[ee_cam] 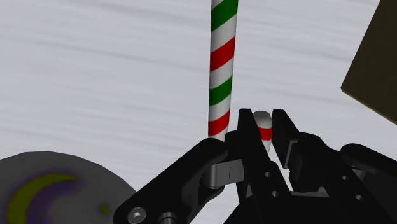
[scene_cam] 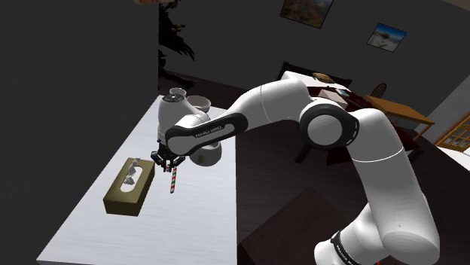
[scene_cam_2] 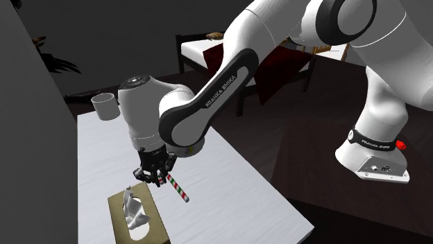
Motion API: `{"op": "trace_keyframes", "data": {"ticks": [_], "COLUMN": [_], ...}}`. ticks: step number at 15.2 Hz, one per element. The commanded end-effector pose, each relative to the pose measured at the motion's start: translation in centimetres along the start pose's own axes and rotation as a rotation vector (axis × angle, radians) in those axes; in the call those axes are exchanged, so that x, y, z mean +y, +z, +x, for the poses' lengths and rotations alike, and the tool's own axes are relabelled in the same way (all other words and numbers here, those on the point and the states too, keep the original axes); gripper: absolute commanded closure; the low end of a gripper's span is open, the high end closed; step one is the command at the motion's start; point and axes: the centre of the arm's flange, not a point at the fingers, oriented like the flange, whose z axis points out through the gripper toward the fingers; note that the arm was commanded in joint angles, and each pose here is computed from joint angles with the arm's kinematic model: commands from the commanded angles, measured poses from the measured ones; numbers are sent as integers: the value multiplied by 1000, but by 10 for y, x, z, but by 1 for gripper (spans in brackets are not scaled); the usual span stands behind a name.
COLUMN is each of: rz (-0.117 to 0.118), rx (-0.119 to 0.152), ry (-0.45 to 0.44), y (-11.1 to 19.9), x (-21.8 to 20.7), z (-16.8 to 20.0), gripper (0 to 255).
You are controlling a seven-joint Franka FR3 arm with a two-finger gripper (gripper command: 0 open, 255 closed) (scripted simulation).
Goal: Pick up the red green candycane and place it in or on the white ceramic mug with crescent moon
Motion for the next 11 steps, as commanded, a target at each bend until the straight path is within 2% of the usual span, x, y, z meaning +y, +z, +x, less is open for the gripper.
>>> {"op": "trace_keyframes", "data": {"ticks": [1, 11], "rz": [-1, -1], "rx": [-2, -2], "ry": [-1, -1], "y": [-2, -55], "x": [-1, -1], "z": [0, 0], "gripper": [255, 255]}}
